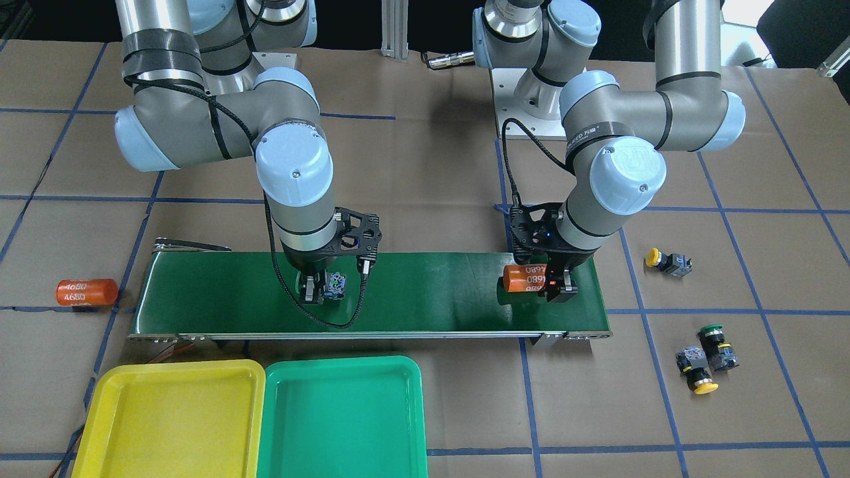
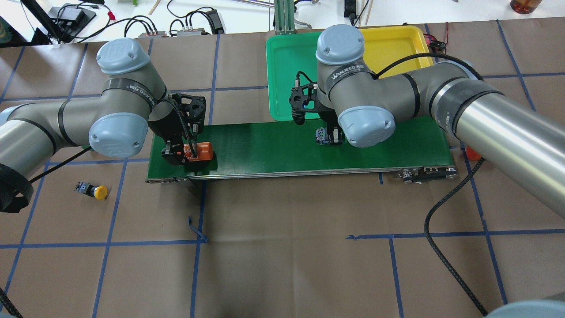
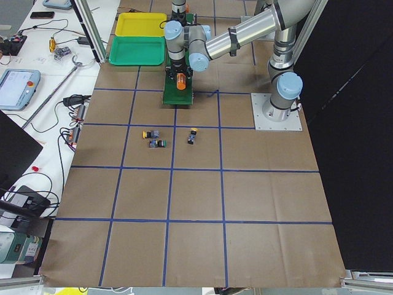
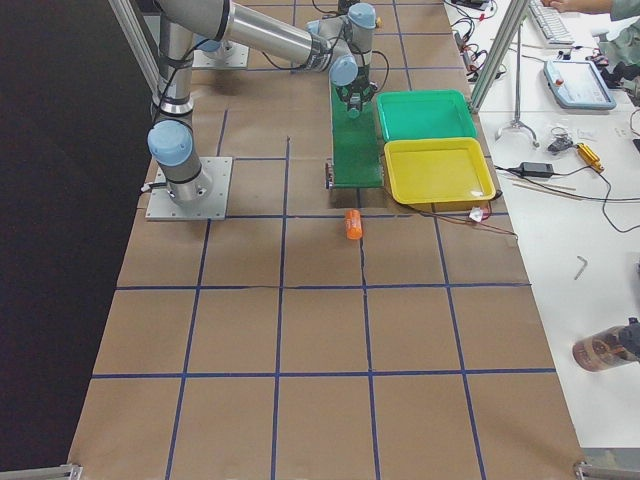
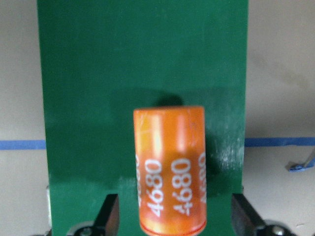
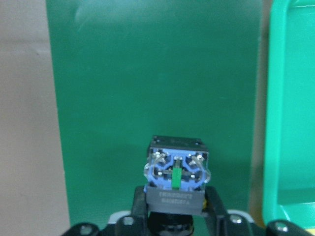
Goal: Sort buttons by color to trays
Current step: 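Drop the green button into the green tray while left places cylinder on belt, then grasp a yellow-capped button from the pile with the left gripper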
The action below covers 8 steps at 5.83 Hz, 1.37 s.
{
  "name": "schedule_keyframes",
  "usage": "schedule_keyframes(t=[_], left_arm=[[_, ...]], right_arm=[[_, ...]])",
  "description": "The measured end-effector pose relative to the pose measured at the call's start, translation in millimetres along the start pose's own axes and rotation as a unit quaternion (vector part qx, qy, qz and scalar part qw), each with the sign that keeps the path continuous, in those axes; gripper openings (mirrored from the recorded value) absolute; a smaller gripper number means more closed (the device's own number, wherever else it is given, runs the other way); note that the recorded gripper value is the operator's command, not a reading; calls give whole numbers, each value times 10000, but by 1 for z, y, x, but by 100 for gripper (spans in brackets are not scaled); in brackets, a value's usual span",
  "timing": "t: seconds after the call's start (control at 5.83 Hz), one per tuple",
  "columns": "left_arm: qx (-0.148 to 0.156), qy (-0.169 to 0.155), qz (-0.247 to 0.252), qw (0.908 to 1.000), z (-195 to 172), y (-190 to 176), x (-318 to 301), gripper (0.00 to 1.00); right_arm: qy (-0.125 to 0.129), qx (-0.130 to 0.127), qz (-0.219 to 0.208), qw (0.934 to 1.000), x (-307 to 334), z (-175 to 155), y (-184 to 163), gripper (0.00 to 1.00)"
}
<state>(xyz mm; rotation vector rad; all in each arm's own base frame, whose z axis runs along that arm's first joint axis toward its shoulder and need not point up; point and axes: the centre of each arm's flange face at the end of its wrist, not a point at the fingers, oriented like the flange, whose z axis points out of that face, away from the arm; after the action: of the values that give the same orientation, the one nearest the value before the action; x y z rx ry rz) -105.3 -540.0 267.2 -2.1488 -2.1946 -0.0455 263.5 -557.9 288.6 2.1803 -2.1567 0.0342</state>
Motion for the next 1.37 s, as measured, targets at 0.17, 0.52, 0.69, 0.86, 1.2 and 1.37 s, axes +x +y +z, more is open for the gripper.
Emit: schedule_keyframes(t=[0.17, 0.52, 0.69, 0.86, 1.2, 1.37], left_arm=[[13, -28, -307, 9995, -6, 30, -6, 83], [169, 30, -1426, 9896, -13, 136, -6, 91], [198, 67, -1912, 9813, -11, 181, -3, 91], [244, 181, -2093, 9774, -2, 217, 4, 91], [397, 479, -1140, 9915, 22, 257, 27, 90], [373, 612, -567, 9958, 29, 270, 38, 90]], right_arm=[[325, 62, -200, 9993, 24, -17, 5, 10], [903, 173, -278, 9954, 96, 1, -7, 74], [1007, 274, -280, 9941, 126, 24, -16, 100], [1020, 382, -281, 9936, 140, 38, -22, 100], [1057, 429, -269, 9931, 140, 12, -19, 100], [836, 385, -236, 9955, 127, -19, -12, 100]])
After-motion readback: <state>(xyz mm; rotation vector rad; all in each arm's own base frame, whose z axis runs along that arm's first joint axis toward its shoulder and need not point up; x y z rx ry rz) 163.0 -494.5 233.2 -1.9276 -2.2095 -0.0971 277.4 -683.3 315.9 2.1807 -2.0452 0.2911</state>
